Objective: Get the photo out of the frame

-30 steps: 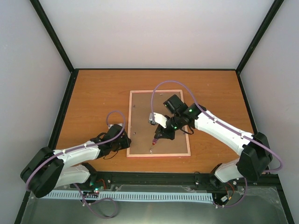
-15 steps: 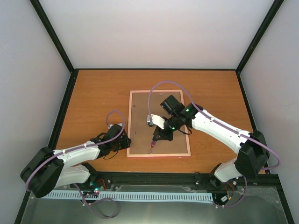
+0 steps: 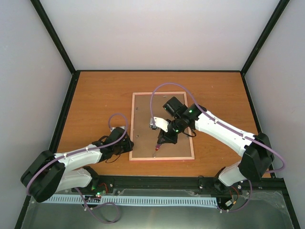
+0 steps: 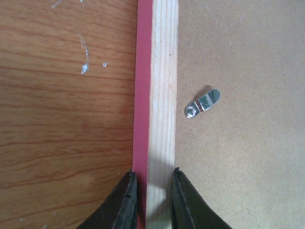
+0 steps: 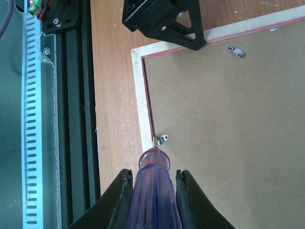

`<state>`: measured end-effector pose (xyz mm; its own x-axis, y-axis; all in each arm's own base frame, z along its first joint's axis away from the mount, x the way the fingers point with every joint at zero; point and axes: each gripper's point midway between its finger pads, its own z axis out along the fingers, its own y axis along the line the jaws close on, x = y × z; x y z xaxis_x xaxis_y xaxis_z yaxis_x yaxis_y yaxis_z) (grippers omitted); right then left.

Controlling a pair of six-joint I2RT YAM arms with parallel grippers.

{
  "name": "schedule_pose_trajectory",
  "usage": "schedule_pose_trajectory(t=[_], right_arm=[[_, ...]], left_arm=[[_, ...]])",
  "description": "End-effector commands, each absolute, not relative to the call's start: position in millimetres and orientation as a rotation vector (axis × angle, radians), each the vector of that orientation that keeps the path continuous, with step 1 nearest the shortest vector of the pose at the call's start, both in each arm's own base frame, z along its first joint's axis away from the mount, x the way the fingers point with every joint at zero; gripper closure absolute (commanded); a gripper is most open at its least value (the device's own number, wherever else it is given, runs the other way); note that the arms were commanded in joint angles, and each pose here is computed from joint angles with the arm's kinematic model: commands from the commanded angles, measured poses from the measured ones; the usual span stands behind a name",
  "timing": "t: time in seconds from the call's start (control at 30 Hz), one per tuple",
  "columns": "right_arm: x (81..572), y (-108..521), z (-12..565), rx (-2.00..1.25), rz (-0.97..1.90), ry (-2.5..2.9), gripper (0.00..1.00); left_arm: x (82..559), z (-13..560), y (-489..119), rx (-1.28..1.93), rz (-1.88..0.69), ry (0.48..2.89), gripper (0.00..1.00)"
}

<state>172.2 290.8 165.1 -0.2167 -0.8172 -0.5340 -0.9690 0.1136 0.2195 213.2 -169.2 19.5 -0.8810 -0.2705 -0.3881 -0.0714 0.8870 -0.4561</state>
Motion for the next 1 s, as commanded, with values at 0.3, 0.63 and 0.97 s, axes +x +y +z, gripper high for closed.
schedule_pose_trajectory(t=[0.3, 0.63, 0.97], right_arm=[[208, 272, 164, -1.729, 0.411, 2.222, 0.97], [184, 286, 179, -1.783, 0.640, 2.155, 0.97], [180, 292, 174, -1.780, 0.702, 2.158, 0.97]], left_arm=[[204, 4, -156, -0.312, -0.548, 2.641, 0.99], [203, 4, -156, -0.310, -0.550, 2.639, 0.99], [203, 4, -156, -0.312, -0.551, 2.639, 0.99]])
